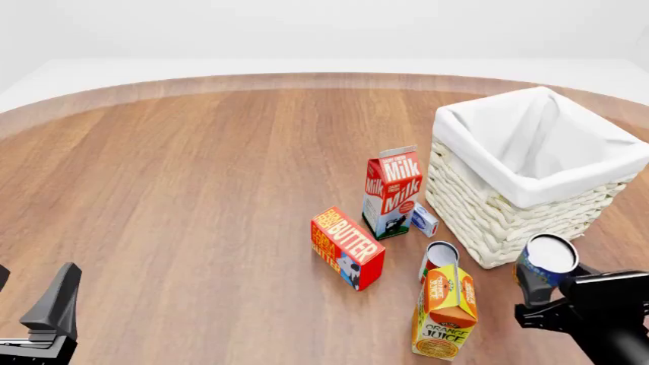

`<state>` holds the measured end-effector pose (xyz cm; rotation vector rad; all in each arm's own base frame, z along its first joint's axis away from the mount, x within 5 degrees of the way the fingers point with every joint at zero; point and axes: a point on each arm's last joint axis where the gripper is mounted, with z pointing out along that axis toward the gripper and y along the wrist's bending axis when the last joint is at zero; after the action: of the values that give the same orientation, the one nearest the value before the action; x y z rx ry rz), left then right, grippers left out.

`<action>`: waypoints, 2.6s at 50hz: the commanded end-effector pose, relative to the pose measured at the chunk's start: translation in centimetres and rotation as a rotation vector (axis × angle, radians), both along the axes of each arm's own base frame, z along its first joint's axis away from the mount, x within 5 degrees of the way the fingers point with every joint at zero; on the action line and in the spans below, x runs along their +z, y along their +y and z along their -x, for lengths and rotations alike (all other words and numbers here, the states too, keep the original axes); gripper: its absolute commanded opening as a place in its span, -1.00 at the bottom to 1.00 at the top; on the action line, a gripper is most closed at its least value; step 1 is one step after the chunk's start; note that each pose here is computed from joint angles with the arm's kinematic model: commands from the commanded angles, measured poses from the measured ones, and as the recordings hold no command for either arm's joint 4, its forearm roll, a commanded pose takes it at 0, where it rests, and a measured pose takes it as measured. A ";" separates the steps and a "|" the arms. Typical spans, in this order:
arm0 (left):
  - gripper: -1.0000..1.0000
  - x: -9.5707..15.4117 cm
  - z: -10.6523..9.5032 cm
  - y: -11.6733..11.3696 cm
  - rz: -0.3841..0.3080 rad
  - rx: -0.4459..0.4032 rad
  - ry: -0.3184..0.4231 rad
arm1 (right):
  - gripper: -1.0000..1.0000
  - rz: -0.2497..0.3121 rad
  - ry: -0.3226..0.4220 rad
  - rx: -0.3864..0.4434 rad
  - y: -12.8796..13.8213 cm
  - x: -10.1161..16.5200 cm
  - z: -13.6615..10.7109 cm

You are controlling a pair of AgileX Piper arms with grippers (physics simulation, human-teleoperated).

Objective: Pick up the alphabet soup, and put it in the basket.

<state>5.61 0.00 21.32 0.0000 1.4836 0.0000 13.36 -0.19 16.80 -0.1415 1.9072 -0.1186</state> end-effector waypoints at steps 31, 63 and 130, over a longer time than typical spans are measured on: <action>1.00 0.0 0.0 0.0 0.000 0.000 0.000 | -1.00 0.032 -0.173 0.079 0.7 3.6 4.5; 1.00 0.0 0.0 0.0 0.000 0.000 0.000 | -1.00 0.042 -0.312 0.101 0.8 9.6 5.6; 1.00 0.0 0.0 0.0 0.000 0.000 0.000 | -1.00 0.145 -0.472 0.046 0.3 19.8 4.5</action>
<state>5.61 0.00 21.32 0.0000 1.4836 0.0000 8.49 0.26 34.91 -0.2507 1.4468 -0.2304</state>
